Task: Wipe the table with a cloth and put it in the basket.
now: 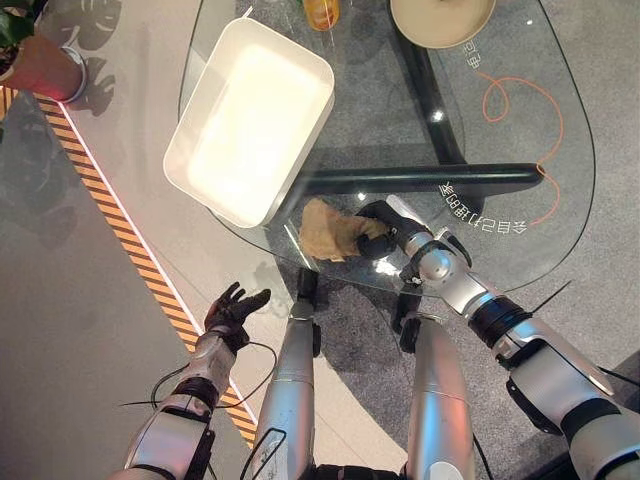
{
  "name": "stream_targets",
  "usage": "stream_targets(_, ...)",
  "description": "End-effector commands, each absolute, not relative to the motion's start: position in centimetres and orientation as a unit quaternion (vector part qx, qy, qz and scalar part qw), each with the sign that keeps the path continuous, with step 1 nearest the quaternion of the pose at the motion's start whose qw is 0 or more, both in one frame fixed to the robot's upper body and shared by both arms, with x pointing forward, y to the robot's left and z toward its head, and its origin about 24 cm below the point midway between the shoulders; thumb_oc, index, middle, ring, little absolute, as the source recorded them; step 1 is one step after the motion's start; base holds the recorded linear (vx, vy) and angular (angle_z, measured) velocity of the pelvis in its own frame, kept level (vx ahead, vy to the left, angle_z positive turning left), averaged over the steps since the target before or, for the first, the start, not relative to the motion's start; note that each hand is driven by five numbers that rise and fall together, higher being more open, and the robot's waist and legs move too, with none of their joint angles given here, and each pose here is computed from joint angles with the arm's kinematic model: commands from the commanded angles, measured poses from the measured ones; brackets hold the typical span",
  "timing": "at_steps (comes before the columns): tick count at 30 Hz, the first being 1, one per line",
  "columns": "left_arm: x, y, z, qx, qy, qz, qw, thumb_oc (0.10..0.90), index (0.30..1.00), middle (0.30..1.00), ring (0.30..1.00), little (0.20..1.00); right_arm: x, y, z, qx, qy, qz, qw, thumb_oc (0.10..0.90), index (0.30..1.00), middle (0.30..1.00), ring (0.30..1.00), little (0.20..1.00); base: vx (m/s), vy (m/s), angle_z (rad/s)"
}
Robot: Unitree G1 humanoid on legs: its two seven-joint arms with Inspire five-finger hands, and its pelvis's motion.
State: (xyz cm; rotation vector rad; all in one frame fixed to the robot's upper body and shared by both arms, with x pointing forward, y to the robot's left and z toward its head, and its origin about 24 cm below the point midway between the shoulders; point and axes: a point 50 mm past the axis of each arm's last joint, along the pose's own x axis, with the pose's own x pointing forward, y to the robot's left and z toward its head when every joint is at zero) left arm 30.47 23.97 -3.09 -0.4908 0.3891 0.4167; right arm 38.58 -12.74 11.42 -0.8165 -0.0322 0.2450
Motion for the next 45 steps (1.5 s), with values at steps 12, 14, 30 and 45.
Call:
stream_targets(12, 32.6, 29.2, 8.5, -0.364, -0.163, 0.299, 0.867, 0.8, 0.9, 0.9, 0.9, 0.9, 37.1, -11.5, 19.4, -0.185, -0.226, 0.028, 0.956, 0.1, 0.3, 0.3, 0.3, 0.2, 0.0, 0.0, 0.0)
stream_targets(14, 32.7, 29.3, 10.2, -0.369, -0.206, 0.283, 0.861, 0.8, 0.9, 0.9, 0.9, 0.9, 36.6, -11.6, 19.9, -0.172, -0.244, 0.02, 0.954, 0.1, 0.3, 0.3, 0.3, 0.2, 0.0, 0.0, 0.0)
stream_targets(30, 32.3, 24.9, 16.8, -0.373, -0.363, 0.118, 0.846, 0.8, 0.9, 0.9, 0.9, 0.9, 33.2, -11.8, 22.8, -0.112, -0.358, 0.017, 0.927, 0.1, 0.3, 0.3, 0.3, 0.2, 0.0, 0.0, 0.0)
stream_targets(45, 31.9, 21.2, 18.7, -0.367, -0.358, -0.037, 0.858, 0.8, 0.9, 0.9, 0.9, 0.9, 30.4, -10.7, 24.9, -0.078, -0.436, 0.081, 0.893, 0.1, 0.3, 0.3, 0.3, 0.2, 0.0, 0.0, 0.0)
